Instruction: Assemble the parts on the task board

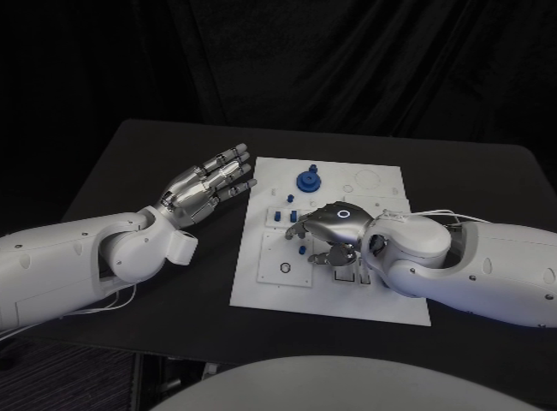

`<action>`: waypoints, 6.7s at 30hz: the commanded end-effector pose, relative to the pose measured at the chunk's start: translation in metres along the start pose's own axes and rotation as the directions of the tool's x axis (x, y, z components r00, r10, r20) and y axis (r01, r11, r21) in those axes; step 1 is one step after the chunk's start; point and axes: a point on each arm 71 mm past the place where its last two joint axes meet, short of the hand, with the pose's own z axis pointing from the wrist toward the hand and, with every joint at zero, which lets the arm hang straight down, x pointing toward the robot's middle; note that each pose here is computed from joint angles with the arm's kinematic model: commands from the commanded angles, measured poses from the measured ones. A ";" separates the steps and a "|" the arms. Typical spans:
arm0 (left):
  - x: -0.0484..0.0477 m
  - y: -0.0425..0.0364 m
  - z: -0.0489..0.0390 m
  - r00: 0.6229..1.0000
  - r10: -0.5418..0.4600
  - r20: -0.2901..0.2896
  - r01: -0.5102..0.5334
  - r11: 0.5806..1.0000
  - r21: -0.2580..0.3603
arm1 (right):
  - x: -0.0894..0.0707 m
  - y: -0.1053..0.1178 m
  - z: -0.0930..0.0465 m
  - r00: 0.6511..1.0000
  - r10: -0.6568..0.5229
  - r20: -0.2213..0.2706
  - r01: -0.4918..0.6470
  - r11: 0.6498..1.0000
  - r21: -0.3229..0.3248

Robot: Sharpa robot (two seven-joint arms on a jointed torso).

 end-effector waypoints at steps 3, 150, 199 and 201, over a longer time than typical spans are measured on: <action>0.0004 -0.0002 -0.0013 1.000 -0.009 -0.002 0.009 1.000 0.010 | -0.014 -0.003 -0.009 0.995 0.002 0.098 -0.001 1.000 -0.004; 0.0063 0.0204 -0.0042 1.000 0.004 0.018 -0.003 0.998 -0.064 | 0.000 -0.025 -0.105 0.676 0.696 0.244 -0.707 0.517 0.483; 0.0060 0.0206 -0.0052 1.000 0.006 0.021 -0.004 0.998 -0.070 | 0.037 -0.072 -0.145 0.819 0.561 0.119 -0.446 0.491 0.748; 0.0059 0.0206 -0.0052 1.000 0.006 0.021 -0.004 0.997 -0.071 | 0.038 -0.072 -0.145 0.819 0.562 0.113 -0.440 0.491 0.751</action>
